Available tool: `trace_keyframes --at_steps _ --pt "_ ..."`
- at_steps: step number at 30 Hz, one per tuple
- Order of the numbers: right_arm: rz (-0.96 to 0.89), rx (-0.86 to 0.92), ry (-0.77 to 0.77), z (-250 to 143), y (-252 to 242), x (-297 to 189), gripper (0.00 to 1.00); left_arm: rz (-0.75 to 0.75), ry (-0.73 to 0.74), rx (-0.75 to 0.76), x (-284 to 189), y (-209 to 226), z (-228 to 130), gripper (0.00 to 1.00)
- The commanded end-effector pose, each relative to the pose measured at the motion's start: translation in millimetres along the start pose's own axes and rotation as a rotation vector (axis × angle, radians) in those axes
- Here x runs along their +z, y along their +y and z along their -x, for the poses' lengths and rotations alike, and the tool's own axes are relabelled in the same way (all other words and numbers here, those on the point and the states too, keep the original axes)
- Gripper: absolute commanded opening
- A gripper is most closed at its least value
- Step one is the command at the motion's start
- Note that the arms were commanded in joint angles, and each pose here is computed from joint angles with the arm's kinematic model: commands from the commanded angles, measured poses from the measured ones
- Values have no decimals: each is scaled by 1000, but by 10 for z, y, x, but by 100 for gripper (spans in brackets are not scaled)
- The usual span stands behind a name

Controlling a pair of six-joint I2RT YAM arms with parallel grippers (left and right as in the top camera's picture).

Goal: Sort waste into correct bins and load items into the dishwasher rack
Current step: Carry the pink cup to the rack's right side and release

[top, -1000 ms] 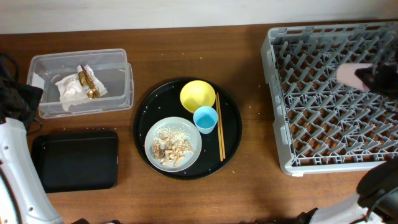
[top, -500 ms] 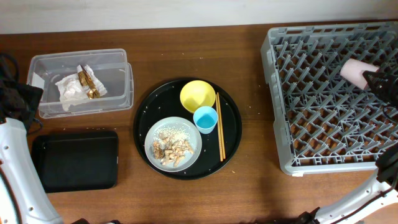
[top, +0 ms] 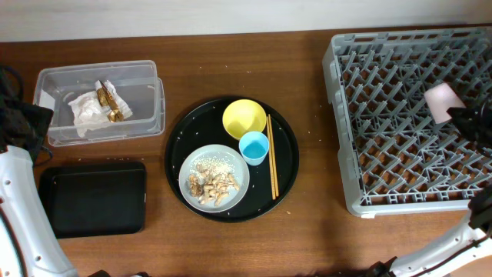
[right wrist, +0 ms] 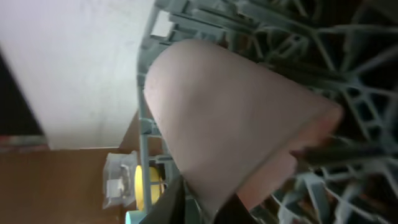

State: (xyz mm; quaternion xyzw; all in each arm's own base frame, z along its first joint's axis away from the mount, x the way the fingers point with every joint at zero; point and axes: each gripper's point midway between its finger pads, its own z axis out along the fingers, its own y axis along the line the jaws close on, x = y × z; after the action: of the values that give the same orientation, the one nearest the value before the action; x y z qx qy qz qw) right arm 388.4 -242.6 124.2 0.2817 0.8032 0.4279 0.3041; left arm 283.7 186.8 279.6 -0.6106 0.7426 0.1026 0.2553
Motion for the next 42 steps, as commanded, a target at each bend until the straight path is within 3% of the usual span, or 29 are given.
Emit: trace_keyframes --at_steps 1,6,10,11,12,13,14,17,20,30,35,40,42 --pt "-232 34 -18 7 -254 -219 16 3 -13 -6 -13 14 30 99" --pt "-554 127 -172 70 -27 -877 16 3 -13 -6 -13 14 30 99" --pt "-523 -50 -296 197 764 -989 18 3 -13 -6 -13 14 30 99" --pt "-468 -115 -283 225 968 -807 40 3 -13 -6 -13 14 30 99" --pt "-471 -154 -239 198 1028 -548 35 3 -13 -6 -13 14 30 100" --pt "-545 -188 -193 167 966 -267 11 3 -13 -6 -13 14 30 99" --pt "-685 -220 -158 127 822 -55 5 3 -13 -6 -12 14 30 99" --pt "-959 -261 -145 123 511 213 4 3 -13 -6 -13 14 30 99" --pt "-1087 -249 -132 148 208 199 4 3 -13 -6 -13 14 30 99" --pt "-1015 -222 -72 72 94 397 4 3 -13 -6 -13 14 30 99" --pt "-1239 -218 -97 102 -86 22 4 3 -13 -6 -13 14 30 99" --pt "-1314 -135 -203 311 423 -539 4 3 -13 -6 -13 14 30 99" --pt "-1143 -124 -204 266 946 -552 4 3 -13 -6 -13 14 30 99"
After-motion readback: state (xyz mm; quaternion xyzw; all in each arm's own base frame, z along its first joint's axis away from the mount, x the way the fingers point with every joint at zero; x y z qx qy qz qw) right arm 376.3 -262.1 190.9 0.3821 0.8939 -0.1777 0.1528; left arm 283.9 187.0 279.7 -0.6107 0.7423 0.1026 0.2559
